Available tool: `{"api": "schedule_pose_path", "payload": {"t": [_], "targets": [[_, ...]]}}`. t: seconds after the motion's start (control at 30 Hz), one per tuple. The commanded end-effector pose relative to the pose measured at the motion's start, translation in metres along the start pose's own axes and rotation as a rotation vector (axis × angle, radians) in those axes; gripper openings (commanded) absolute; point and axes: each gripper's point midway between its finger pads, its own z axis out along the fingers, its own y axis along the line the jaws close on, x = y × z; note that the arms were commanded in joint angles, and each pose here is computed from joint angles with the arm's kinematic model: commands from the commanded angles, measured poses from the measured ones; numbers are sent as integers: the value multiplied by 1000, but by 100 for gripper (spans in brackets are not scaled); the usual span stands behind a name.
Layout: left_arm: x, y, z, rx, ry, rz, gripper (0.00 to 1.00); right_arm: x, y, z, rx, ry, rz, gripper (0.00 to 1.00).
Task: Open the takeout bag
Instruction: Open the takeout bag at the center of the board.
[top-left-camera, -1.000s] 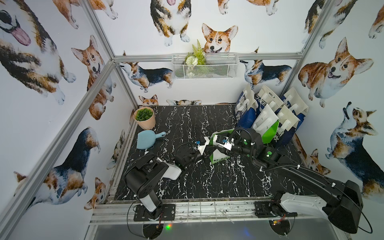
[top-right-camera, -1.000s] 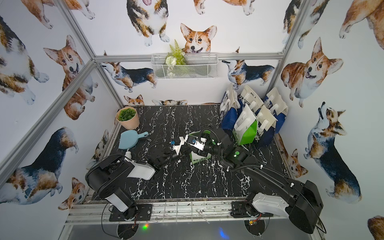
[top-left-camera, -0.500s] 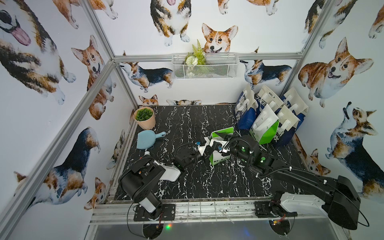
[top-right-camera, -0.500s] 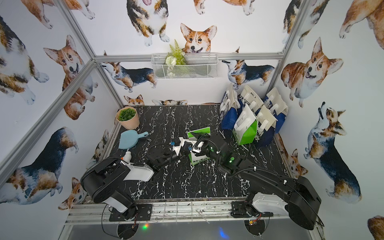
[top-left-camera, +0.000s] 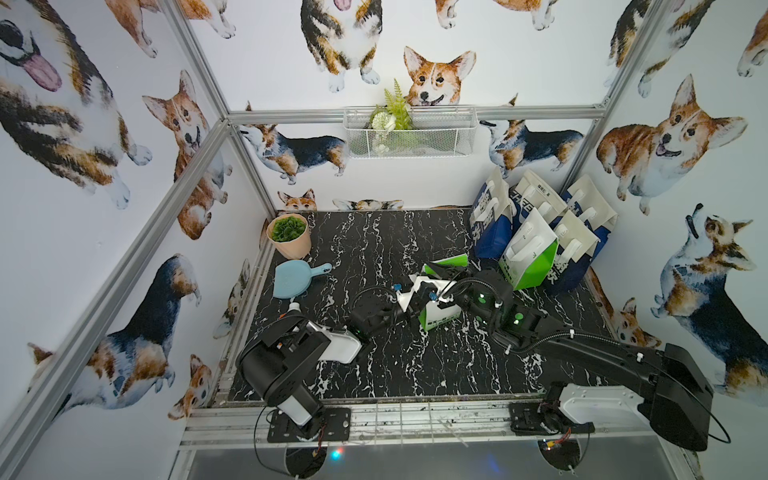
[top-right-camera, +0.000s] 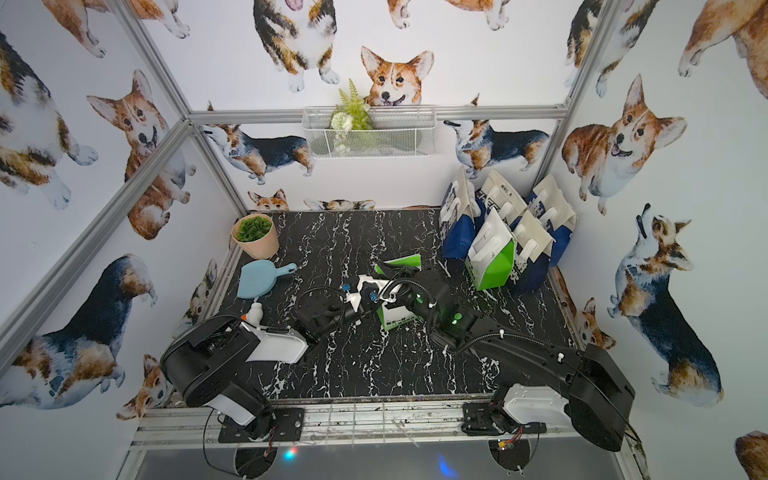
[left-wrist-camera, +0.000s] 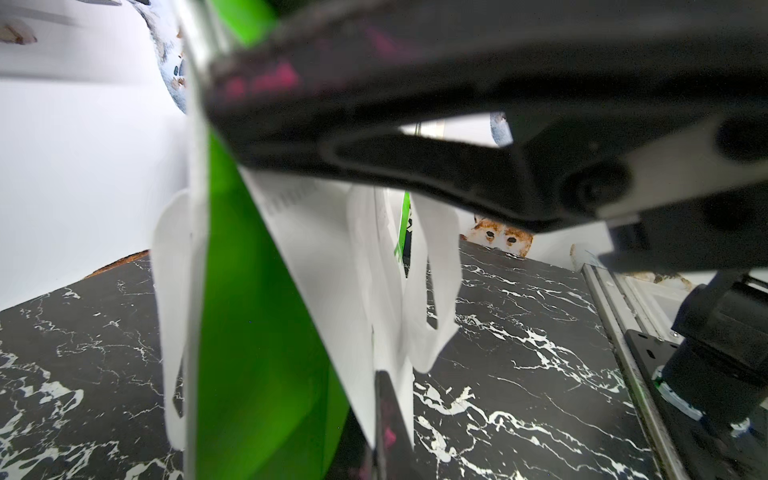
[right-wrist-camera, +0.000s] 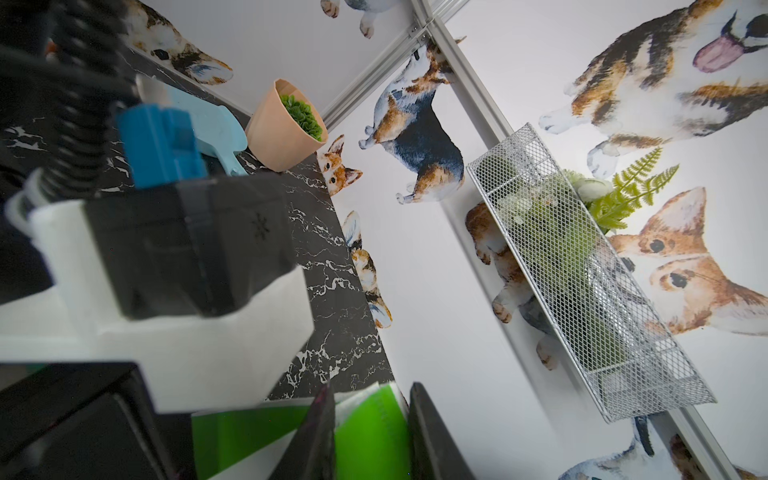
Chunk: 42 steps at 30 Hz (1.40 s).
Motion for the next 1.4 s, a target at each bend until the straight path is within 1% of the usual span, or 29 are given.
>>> {"api": "schedule_pose_path", "payload": {"t": [0.0,0.07,0.2,0.33,0.6,0.7,0.93,1.07,1.1,1.13,1.17,1.2,1.3,1.37], "targets": [[-15,-5,0,25,-51,45,0,-1,-8,0,40,2,-28,31],[-13,-5,0,24,-48,46,0,2,-6,0,38,9,-31,32],[-14,-6,0,24,-50,46,0,9,3,-2,8,29,-51,42],[-13,-6,0,26,-48,46,0,12,7,-7,-1,33,-56,44],[-14,-6,-1,27,-50,50,0,17,10,-2,-9,55,-63,35],[-14,-6,-1,28,-50,50,0,18,8,0,7,63,-64,28],[-13,-7,0,30,-48,51,0,18,2,1,31,70,-64,19],[-12,-7,0,30,-47,51,0,18,1,1,38,71,-58,17],[-12,-7,0,29,-46,51,0,17,0,0,41,68,-55,19],[-12,-7,0,31,-46,50,0,17,-1,0,44,65,-51,25],[-12,-7,0,31,-46,51,0,16,-1,0,46,64,-47,34],[-12,-7,0,31,-46,53,0,16,-3,-1,50,64,-44,40],[-11,-7,0,30,-43,51,0,16,-4,-1,57,67,-45,41],[-11,-7,0,31,-42,51,0,17,-6,-1,70,72,-39,39]]}}
